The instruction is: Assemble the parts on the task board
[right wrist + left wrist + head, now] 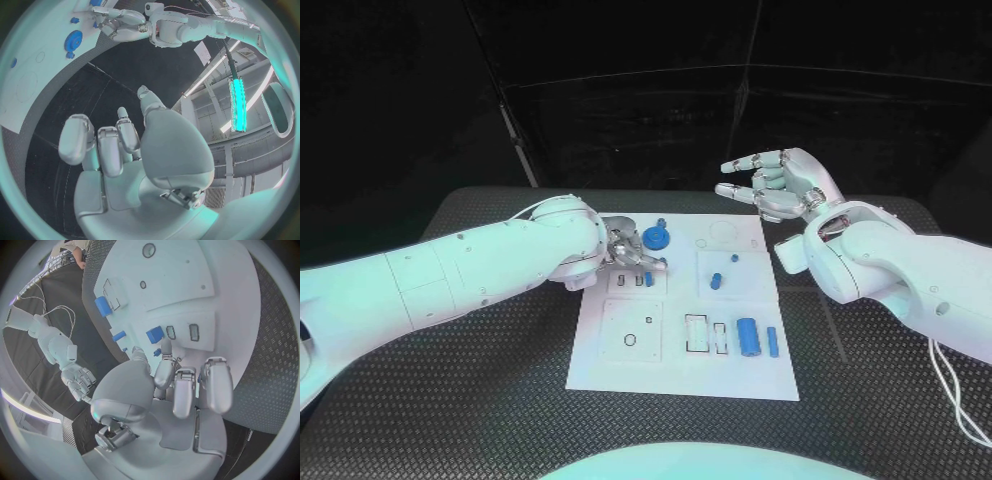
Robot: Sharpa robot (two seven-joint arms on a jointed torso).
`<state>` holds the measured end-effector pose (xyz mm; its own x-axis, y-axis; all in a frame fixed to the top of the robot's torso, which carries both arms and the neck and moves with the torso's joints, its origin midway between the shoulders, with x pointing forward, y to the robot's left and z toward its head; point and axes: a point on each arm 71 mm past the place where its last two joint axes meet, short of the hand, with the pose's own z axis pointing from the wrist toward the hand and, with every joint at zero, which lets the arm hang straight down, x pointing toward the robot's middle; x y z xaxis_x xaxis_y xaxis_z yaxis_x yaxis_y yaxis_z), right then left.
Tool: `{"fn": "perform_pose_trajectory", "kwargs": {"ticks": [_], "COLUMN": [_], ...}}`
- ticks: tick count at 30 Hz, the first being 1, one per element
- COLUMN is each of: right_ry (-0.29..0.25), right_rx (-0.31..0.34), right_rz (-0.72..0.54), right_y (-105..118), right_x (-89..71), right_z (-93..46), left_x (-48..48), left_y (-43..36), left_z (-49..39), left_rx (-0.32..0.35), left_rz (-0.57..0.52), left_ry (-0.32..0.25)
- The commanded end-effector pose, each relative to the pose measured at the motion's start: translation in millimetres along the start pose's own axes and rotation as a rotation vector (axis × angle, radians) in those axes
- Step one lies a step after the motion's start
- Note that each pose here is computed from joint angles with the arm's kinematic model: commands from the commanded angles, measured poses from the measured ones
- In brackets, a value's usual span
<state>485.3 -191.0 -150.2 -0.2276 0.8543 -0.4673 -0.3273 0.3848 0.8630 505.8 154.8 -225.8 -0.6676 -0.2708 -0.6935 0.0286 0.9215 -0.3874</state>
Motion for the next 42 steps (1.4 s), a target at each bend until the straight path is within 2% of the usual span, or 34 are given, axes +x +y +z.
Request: {"fn": "perform_pose_trajectory", "kwargs": {"ticks": [1,21,28,34,38,42], "right_ry": [0.002,0.022,0.029,0.027,0.025,0.023], "right_rx": [0.001,0.018,0.024,0.025,0.024,0.026], "right_rz": [0.006,0.011,0.008,0.004,0.003,0.002], "right_y": [1,-1,-2,-4,-4,-5], "right_x": [0.2,4.7,5.1,4.8,4.4,4.0], "right_z": [1.3,4.7,5.3,6.1,6.5,7.2], "left_x": [2.4,7.6,8.6,11.2,12.0,11.1], "left_y": [-0.6,-6.3,-9.1,-12.1,-11.6,-6.6], "left_z": [0.9,3.7,2.8,1.3,-0.1,-3.7], "left_rx": [-0.013,-0.008,0.001,0.013,0.016,0.014], "left_rz": [0.036,0.051,0.041,0.016,0.005,-0.01], "left_ry": [0.029,0.048,0.046,0.066,0.075,0.078]}}
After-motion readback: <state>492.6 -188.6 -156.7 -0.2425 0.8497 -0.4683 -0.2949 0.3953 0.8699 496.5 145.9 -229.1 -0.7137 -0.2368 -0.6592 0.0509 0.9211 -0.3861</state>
